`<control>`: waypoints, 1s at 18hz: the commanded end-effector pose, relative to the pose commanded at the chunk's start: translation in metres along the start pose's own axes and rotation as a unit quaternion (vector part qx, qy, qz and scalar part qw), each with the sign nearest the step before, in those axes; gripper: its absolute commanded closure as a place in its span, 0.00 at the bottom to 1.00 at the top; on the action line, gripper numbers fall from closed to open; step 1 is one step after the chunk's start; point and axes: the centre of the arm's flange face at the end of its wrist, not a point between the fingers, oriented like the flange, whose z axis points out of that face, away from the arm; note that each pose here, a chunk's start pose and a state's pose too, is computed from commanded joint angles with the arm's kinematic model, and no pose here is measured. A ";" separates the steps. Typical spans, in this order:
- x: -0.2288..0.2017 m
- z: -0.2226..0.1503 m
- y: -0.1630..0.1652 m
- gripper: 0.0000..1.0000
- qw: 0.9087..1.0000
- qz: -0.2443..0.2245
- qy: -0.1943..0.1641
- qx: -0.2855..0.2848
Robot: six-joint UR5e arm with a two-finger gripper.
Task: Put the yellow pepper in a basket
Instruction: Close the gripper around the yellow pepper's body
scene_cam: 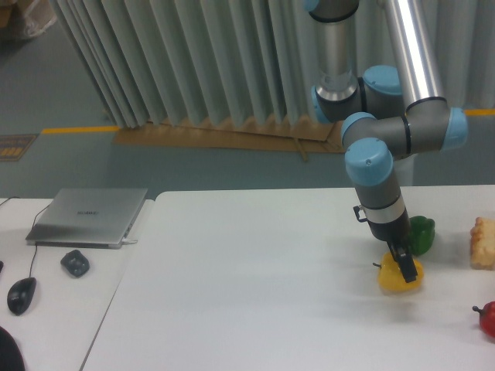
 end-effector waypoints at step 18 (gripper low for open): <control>0.001 -0.009 -0.012 0.62 1.000 -0.005 -0.008 -0.017</control>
